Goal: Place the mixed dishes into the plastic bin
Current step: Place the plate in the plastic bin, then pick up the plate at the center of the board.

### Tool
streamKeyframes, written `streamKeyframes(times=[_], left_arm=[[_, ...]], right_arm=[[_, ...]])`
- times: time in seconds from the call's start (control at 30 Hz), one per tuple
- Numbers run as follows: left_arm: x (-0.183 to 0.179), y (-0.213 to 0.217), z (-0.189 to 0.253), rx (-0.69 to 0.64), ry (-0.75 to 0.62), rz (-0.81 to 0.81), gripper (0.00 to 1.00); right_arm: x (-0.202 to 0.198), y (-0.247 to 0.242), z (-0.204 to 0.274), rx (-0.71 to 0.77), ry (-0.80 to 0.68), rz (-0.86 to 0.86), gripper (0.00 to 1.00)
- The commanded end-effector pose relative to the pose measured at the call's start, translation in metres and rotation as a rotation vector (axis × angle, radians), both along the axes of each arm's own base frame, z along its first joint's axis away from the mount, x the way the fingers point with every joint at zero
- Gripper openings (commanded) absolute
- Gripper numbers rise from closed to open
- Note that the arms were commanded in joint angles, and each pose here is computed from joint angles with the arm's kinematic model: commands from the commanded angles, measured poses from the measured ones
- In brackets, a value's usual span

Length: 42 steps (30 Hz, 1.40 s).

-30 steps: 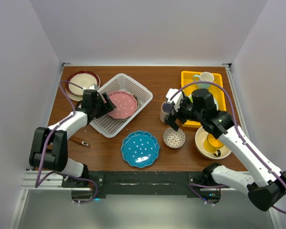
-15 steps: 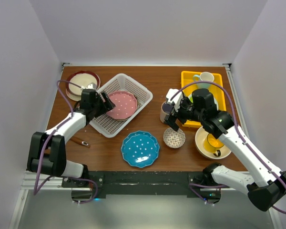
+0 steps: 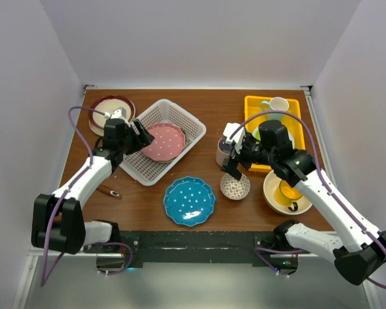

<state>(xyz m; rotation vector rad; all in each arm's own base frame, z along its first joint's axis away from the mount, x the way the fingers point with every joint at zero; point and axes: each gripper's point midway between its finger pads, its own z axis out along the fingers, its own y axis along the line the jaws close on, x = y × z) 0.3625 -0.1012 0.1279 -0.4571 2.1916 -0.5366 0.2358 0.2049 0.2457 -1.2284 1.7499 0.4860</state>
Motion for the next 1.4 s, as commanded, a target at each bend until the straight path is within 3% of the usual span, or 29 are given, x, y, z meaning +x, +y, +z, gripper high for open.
streamKeyframes(times=[0.0,0.77,1.03,1.37], left_arm=[[0.002,0.001,0.048,0.002,-0.133,-0.006,0.77],[-0.069,0.008,0.162,0.009,-0.51,-0.082,0.85],[-0.092,0.017,0.177,0.041,-0.589,-0.069,0.98],[-0.112,0.018,0.176,0.061,-0.62,-0.097,1.0]], right_arm=[[-0.007,0.007,0.009,0.015,-0.008,0.075,0.98],[-0.039,0.023,0.005,0.002,0.016,0.334,0.98],[-0.048,0.028,0.002,0.002,0.018,0.404,0.98],[-0.059,0.03,-0.004,-0.007,0.019,0.485,0.98]])
